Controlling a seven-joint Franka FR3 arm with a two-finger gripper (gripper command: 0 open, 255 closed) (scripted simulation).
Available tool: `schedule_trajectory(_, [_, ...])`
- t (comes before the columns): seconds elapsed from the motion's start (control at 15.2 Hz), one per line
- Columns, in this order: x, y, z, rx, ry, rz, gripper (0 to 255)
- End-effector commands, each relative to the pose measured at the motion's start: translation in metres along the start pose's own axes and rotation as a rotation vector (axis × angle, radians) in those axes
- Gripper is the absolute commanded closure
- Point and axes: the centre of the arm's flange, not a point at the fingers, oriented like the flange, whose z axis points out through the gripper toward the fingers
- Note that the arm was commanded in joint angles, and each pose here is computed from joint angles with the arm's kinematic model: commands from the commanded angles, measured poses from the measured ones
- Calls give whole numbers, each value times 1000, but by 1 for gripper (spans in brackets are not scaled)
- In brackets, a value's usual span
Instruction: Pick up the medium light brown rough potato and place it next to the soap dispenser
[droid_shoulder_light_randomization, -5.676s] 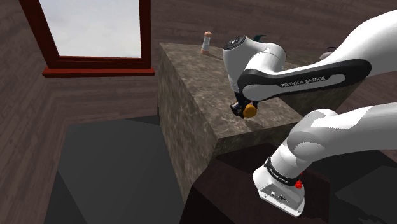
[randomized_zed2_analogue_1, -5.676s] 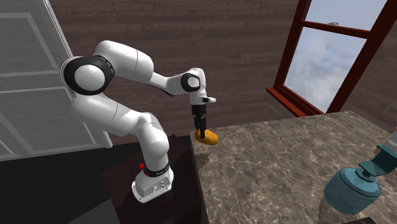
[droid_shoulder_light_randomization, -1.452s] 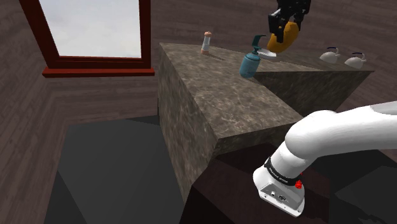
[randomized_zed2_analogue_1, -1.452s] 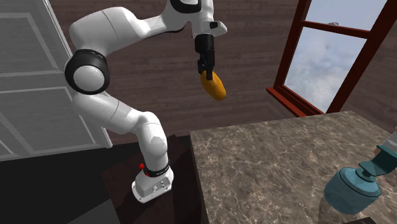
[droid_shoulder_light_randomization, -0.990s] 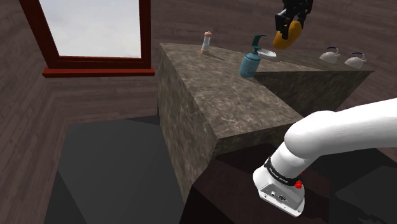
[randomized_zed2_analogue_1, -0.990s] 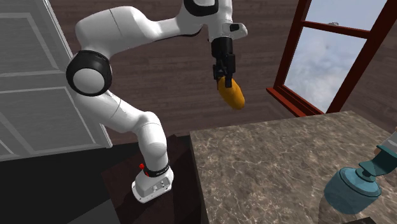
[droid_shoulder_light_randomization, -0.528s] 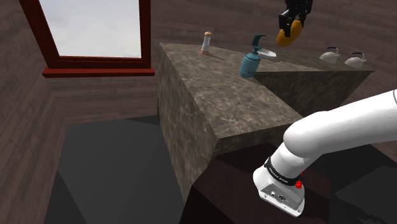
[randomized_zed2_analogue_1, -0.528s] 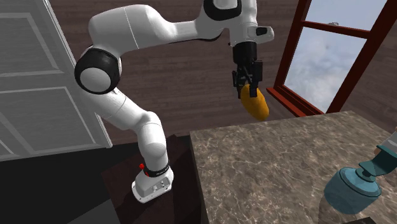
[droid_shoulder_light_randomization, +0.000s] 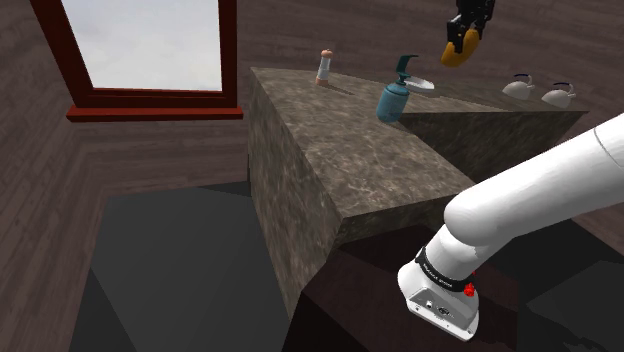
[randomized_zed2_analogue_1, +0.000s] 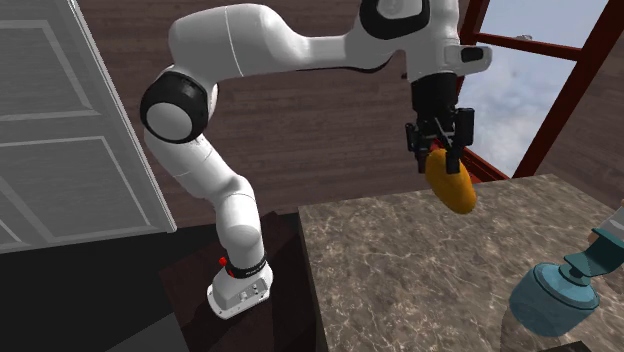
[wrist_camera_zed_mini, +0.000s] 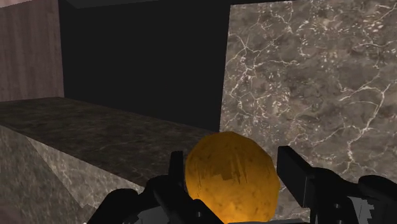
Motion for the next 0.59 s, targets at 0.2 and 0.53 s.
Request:
schedule_trajectory(0.2, [31,51,32,-2,1,-1,255])
schedule_trajectory(0.53, [63,101,61,-2,1,-1,255])
